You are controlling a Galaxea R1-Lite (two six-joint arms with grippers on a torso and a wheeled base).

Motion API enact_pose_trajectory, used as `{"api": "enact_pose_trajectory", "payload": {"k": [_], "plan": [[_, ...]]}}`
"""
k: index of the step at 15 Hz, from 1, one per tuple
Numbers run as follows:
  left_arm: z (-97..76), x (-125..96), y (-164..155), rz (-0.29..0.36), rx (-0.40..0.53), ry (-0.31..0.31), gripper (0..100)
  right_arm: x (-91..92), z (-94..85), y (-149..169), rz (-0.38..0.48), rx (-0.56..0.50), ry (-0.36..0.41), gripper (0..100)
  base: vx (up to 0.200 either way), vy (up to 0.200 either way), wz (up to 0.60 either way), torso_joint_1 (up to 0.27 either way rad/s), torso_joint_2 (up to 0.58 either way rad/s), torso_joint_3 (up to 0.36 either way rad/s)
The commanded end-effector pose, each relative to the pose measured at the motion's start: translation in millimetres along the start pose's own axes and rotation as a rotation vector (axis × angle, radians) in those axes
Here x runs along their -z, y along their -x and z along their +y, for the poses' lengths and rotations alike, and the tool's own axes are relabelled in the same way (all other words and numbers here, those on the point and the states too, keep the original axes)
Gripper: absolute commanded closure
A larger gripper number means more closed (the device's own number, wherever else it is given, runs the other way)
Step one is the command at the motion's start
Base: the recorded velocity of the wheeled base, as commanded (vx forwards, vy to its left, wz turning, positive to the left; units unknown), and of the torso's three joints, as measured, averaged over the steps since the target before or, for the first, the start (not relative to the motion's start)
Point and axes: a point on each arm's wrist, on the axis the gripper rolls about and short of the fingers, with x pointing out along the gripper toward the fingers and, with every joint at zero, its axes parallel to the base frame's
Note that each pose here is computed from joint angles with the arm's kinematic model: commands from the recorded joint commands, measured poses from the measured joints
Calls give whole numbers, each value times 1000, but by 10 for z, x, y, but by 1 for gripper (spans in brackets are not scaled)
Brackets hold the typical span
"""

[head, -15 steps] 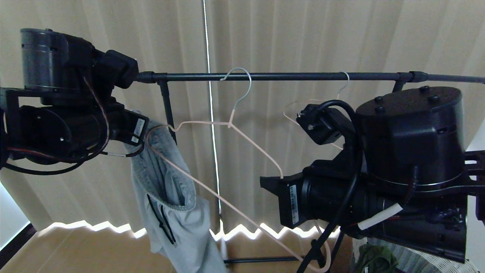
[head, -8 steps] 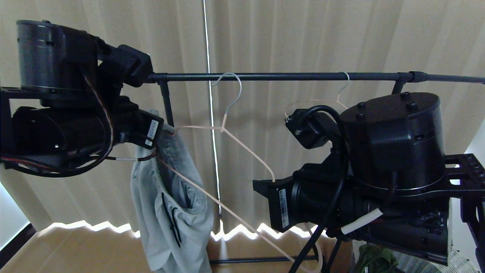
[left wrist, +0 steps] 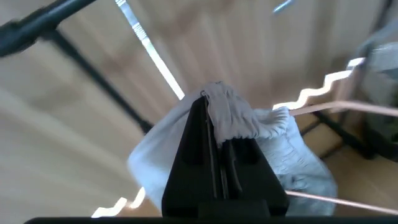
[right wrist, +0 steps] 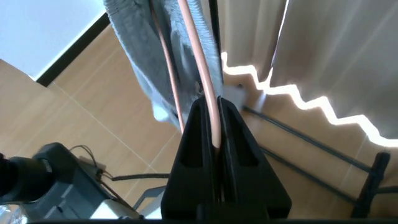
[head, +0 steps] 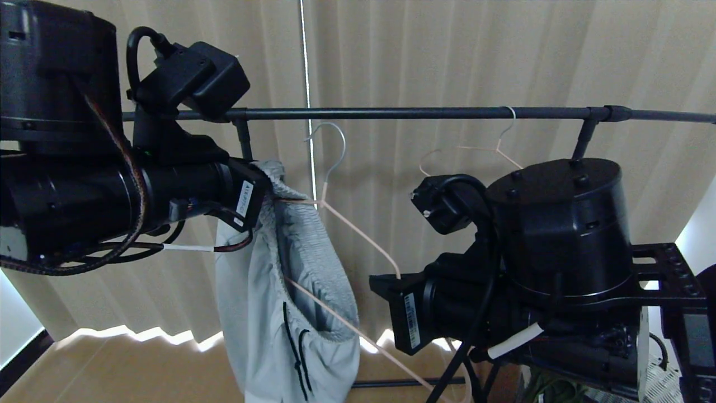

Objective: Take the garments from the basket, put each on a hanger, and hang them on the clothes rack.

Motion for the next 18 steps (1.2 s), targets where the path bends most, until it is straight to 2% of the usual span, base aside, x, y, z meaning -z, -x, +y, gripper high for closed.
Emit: {"api": "enact_pose_trajectory", "payload": {"k": [1,2,3,7,10,14,15,18], "plan": [[-6,-11,86,-35,63,1,100,118,-37,-45,-8,-18,55,100,0,0,0,0,0,0],[-17,14,126,-45,111,0,100,138,-48,-54,-31,-28,76,100,0,0,0,0,0,0],[-19,39,143,-42,121,-2,100,151,-57,-59,-38,-31,85,100,0,0,0,0,0,0],[-46,184,190,-6,133,-11,100,100,-92,-31,-75,-32,78,100,0,0,0,0,0,0],[-96,335,256,28,152,-20,100,53,-100,-14,-133,-55,82,100,0,0,0,0,0,0],[-103,344,269,28,157,-21,100,61,-105,47,-152,-108,97,100,0,0,0,0,0,0],[-136,360,270,31,170,-25,0,53,-108,75,-166,-113,102,100,0,0,0,0,0,0],[-155,392,327,25,182,-37,0,36,-129,135,-185,-114,103,100,0,0,0,0,0,0]]}}
